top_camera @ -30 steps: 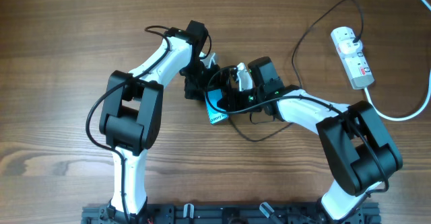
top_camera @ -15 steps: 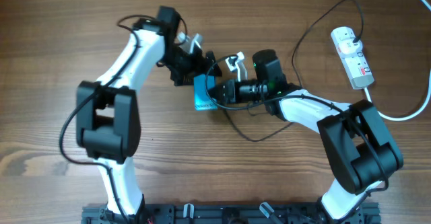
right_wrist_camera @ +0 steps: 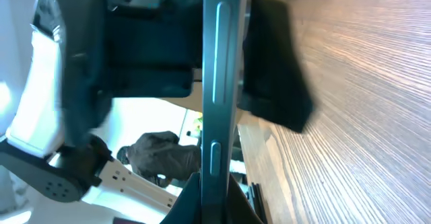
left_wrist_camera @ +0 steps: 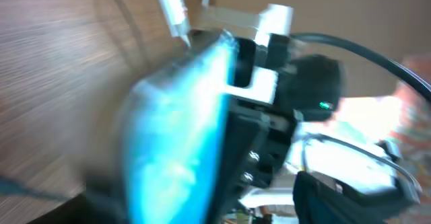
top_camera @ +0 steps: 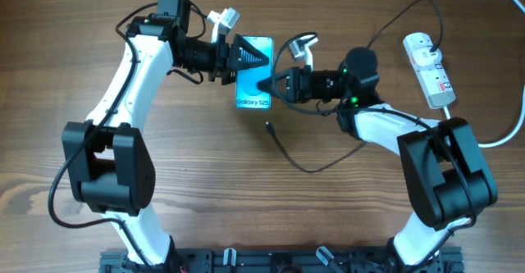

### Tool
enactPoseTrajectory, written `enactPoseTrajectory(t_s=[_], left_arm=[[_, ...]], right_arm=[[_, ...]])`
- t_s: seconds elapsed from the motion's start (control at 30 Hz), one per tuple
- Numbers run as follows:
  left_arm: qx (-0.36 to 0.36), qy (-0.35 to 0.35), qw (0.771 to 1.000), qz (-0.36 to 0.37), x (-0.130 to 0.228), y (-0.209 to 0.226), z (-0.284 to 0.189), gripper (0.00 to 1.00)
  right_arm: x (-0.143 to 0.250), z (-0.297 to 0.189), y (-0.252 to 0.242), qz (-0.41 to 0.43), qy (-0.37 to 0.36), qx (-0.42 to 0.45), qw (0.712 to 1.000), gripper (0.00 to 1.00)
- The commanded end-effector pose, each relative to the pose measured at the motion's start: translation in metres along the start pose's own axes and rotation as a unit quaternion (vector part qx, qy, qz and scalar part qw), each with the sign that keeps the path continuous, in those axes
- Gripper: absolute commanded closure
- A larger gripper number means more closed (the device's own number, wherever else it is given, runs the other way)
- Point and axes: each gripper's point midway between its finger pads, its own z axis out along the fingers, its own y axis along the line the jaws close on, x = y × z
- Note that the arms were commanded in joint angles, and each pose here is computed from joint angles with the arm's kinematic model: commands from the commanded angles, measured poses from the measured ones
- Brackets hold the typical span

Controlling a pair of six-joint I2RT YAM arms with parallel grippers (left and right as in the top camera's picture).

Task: Plug charger to phone and switch on socket

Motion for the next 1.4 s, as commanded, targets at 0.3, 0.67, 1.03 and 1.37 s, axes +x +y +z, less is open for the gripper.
enactPoseTrajectory(t_s=[0.3, 0.67, 1.03, 1.37], left_arm=[[0.072, -0.003, 0.996, 0.047, 0.003, -0.038, -0.007, 0.32], [0.073, -0.003, 0.996, 0.046, 0.003, -0.038, -0.007, 0.47], [0.072, -0.003, 0.996, 0.046, 0.003, -0.037, -0.007, 0.82], [0.072, -0.003, 0.996, 0.046, 0.003, -0.037, -0.007, 0.96]], right_arm=[[-0.012, -0.002, 0.004, -0.001, -0.021, 0.002, 1.0, 0.96], [-0.012, -0.007, -0.007, 0.042, -0.024, 0.016, 0.999, 0.96], [-0.008, -0.006, -0.006, 0.042, -0.012, 0.013, 0.999, 0.96], [-0.008, -0.006, -0.006, 0.042, -0.012, 0.013, 0.999, 0.68]])
